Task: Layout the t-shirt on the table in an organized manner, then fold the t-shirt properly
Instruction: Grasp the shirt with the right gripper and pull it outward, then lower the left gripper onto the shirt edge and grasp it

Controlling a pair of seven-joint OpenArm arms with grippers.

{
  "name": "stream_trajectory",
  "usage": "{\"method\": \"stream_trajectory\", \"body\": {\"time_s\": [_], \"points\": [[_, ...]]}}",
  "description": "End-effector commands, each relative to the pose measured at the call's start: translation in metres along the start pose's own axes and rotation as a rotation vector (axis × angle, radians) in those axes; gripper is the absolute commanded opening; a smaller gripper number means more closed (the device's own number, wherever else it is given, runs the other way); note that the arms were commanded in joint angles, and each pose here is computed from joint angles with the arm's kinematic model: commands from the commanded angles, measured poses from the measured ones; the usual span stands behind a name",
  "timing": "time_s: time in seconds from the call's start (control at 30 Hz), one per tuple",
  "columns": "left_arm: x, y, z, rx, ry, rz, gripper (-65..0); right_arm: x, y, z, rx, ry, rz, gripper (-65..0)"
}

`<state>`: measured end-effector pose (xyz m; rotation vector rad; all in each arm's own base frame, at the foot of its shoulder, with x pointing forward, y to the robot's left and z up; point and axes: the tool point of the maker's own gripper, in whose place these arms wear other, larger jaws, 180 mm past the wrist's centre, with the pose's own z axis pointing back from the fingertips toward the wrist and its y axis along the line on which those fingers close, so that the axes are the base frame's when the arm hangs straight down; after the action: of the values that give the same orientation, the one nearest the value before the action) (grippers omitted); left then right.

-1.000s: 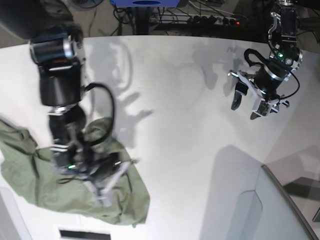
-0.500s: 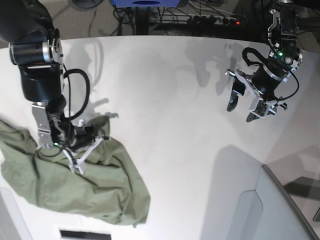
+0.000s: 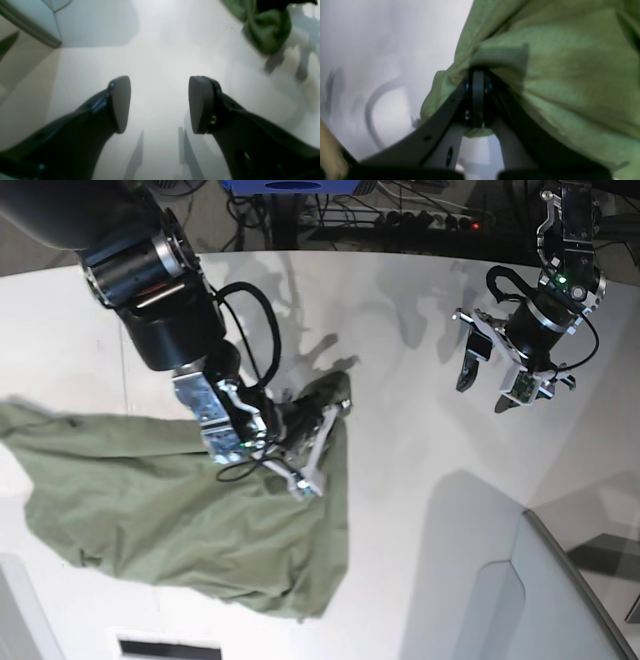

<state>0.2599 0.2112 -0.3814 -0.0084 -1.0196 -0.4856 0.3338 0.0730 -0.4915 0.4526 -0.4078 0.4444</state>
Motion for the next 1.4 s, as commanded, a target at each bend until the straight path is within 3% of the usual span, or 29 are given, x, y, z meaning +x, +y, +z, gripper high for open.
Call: {"method": "stream_trajectory", "body": {"time_s": [0.0,0.1,0.27,0.37,0.47,0.6,0.77,0.9,1.03,1.2,1.37], "points": [[0.013,0.003,0.000,0.005,-0.045,-0.010,-30.8,0.009,0.008,0.002,0.015,-0.002,0.023,-65.0],[0.014,-0.001,-0.001,-0.005,-0.048,-0.004,-30.8,0.043,0.022,0.019,0.061,-0.103,0.035,-65.0],[0.024,-0.025,-0.003,-0.060,-0.086,0.031,-30.8,0.088,-0.002,0.089,0.028,-0.260,0.117,-65.0],[0.030,-0.053,0.000,-0.123,-0.100,0.017,-30.8,0.104,-0.014,0.134,-0.004,-0.385,0.107,-65.0],[0.036,-0.097,0.005,-0.233,-0.112,0.009,-30.8,0.094,-0.046,0.168,-0.070,-0.449,0.029,-64.8],[0.026,-0.143,0.012,-0.344,-0.091,0.053,-30.8,0.057,-0.089,0.181,-0.153,-0.433,-0.081,-64.8],[0.021,-0.164,0.013,-0.371,-0.089,0.166,-30.9,0.016,-0.108,0.178,-0.193,-0.355,-0.102,-64.8],[0.002,-0.162,-0.009,-0.350,-0.032,0.128,-29.9,-0.003,-0.117,0.179,-0.216,-0.321,-0.115,-64.8],[0.007,-0.151,-0.024,-0.313,-0.068,0.056,-29.1,-0.013,-0.127,0.183,-0.235,-0.323,-0.154,-64.8],[0.009,-0.132,-0.042,-0.244,-0.067,-0.048,-17.8,-0.032,-0.144,0.191,-0.271,-0.321,-0.217,-64.8],[0.014,-0.125,-0.049,-0.232,-0.074,-0.057,-20.6,-0.048,-0.154,0.197,-0.299,-0.316,-0.263,-64.8]]}}
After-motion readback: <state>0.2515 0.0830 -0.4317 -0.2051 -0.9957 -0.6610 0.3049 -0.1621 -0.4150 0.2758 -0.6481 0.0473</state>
